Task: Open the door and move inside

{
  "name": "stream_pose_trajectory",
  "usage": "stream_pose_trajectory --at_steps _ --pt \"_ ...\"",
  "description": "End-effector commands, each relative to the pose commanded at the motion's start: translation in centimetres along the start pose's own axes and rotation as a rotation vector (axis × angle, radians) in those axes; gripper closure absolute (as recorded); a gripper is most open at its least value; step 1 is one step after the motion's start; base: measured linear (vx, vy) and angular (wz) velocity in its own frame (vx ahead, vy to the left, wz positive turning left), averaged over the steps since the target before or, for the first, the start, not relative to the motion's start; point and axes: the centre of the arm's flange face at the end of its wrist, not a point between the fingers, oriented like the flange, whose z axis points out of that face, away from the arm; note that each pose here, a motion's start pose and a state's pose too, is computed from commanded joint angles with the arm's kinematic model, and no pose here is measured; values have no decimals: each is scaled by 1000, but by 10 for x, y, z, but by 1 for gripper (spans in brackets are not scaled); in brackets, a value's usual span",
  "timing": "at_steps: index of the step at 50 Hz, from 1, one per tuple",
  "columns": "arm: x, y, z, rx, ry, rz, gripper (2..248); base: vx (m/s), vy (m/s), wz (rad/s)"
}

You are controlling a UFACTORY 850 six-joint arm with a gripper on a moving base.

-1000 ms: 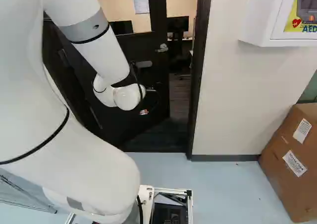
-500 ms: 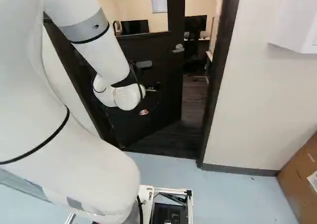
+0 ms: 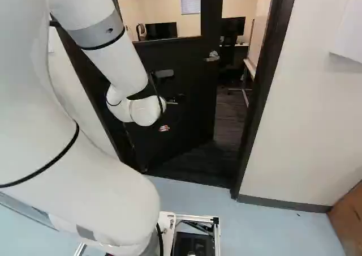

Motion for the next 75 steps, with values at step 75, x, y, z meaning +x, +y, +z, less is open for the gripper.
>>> stream_pose_trajectory --at_steps 75 --pt "0 0 0 0 0 0 3 65 33 -5"
